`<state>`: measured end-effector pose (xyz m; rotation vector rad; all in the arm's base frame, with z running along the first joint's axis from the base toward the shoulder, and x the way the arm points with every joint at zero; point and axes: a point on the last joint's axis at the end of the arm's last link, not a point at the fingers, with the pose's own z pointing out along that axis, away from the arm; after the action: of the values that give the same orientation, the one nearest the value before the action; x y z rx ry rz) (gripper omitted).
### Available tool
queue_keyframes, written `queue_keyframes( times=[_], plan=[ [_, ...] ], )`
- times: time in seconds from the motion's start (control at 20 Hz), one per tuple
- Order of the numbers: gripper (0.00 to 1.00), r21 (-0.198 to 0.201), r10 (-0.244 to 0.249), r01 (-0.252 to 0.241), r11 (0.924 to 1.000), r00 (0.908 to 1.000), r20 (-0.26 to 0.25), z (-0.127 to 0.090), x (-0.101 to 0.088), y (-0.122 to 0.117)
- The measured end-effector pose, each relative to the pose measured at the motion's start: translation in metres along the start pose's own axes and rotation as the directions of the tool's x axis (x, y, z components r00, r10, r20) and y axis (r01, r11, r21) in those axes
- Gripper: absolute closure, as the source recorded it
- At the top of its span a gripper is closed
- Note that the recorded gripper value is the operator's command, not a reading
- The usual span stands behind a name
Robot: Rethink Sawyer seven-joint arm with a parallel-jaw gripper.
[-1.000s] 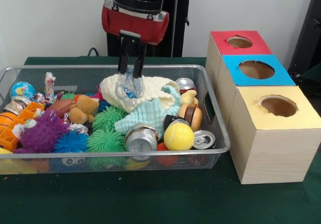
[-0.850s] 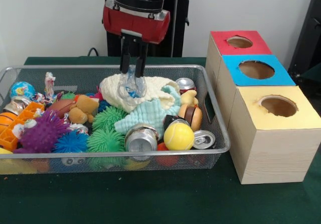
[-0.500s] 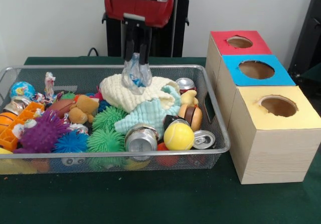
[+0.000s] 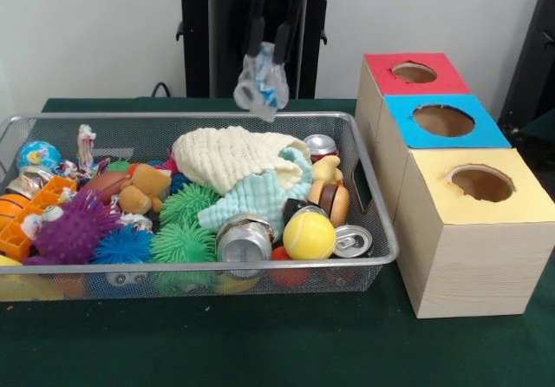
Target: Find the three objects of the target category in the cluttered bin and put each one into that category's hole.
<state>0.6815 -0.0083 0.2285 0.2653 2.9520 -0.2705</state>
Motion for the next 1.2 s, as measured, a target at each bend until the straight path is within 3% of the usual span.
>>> queue_keyframes(
  times=[0.15, 0.45, 0.6, 0.7, 0.95, 1.2],
  plan=[
    [1.00, 0.020, -0.022, 0.022, 0.9996, 0.9998, -0.001, -0.023, -0.003, 0.017],
    [1.00, -0.013, -0.046, 0.046, 0.9989, 0.9968, -0.066, -0.053, 0.010, 0.065],
    [1.00, -0.014, -0.055, 0.054, 0.9985, 0.9947, -0.087, -0.057, 0.019, 0.079],
    [1.00, 0.008, -0.064, 0.065, 0.9979, 0.9936, -0.094, -0.060, 0.027, 0.091],
    [1.00, 0.045, -0.071, 0.074, 0.9963, 0.9951, -0.070, -0.059, 0.034, 0.100],
    [1.00, 0.045, -0.072, 0.075, 0.9962, 0.9955, -0.062, -0.051, 0.042, 0.106]
  ],
)
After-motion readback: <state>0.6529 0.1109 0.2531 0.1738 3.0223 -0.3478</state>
